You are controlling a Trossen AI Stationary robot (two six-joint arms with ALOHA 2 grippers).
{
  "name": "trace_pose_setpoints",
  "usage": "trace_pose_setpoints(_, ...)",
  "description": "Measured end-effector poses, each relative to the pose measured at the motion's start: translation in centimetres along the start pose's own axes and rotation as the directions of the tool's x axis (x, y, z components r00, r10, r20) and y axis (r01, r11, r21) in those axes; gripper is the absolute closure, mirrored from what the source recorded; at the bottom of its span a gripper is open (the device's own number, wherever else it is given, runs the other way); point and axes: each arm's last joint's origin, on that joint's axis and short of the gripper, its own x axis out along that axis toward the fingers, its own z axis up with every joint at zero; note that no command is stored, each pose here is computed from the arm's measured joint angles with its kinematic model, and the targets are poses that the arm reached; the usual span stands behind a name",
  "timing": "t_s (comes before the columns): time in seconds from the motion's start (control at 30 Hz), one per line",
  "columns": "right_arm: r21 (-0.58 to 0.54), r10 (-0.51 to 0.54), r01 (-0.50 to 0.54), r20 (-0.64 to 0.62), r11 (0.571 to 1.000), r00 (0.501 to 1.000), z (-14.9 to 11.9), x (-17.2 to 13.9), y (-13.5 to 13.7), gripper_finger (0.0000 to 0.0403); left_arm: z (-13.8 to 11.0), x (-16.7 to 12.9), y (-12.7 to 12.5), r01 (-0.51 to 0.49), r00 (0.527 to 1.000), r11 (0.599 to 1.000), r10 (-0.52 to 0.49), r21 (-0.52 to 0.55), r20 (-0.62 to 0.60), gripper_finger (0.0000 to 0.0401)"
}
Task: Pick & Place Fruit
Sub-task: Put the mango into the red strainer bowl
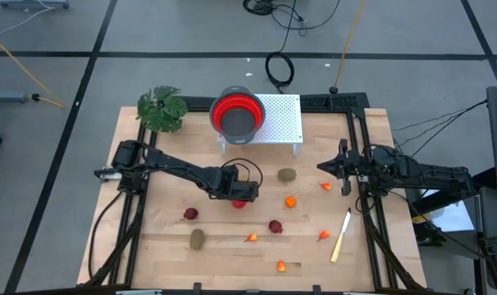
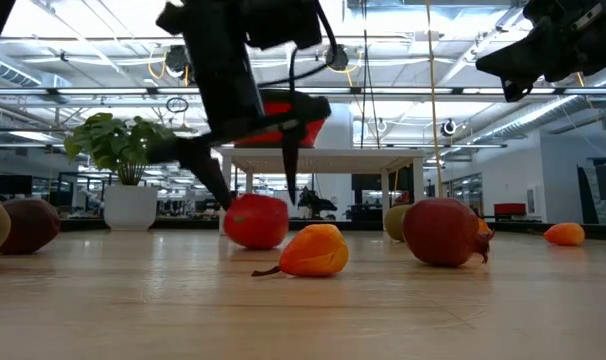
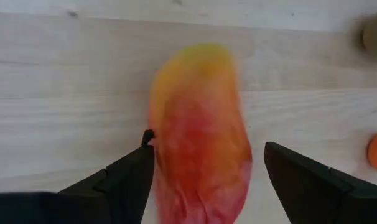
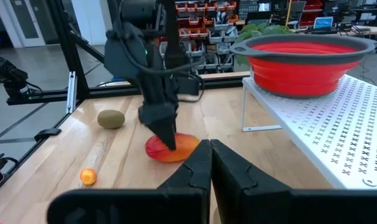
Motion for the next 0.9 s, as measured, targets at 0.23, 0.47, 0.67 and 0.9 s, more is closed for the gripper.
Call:
trace_pose_setpoints(0.23,0.000,-0.001,0.001,0.001,1.000,1.000,0.0,0.0,0.0,0.0403,-0.3,2.2,0.3,-0.069,0.994,0.997,0.067,-0.017,-0.085,0.0093)
trace_pose_setpoints(0.47,-0.004,0.000,0.000,0.001,1.000,1.000,0.0,0.0,0.0,0.0403,-0.5,2.4,0.1,-0.052,0.993,0.999,0.051,-0.003,-0.106,0.0093)
trace_pose_setpoints(0.67,-0.004,0.000,0.000,0.001,1.000,1.000,0.0,0.0,0.0,0.0403,-0.5,2.4,0.1,-0.055,0.993,0.998,0.053,-0.021,-0.107,0.0093)
trace_pose_setpoints(0.9,-0.004,0.000,0.000,0.001,1.000,1.000,0.0,0.0,0.0,0.0403,-0.4,2.4,0.2,-0.060,0.993,0.998,0.057,-0.021,-0.107,0.0140)
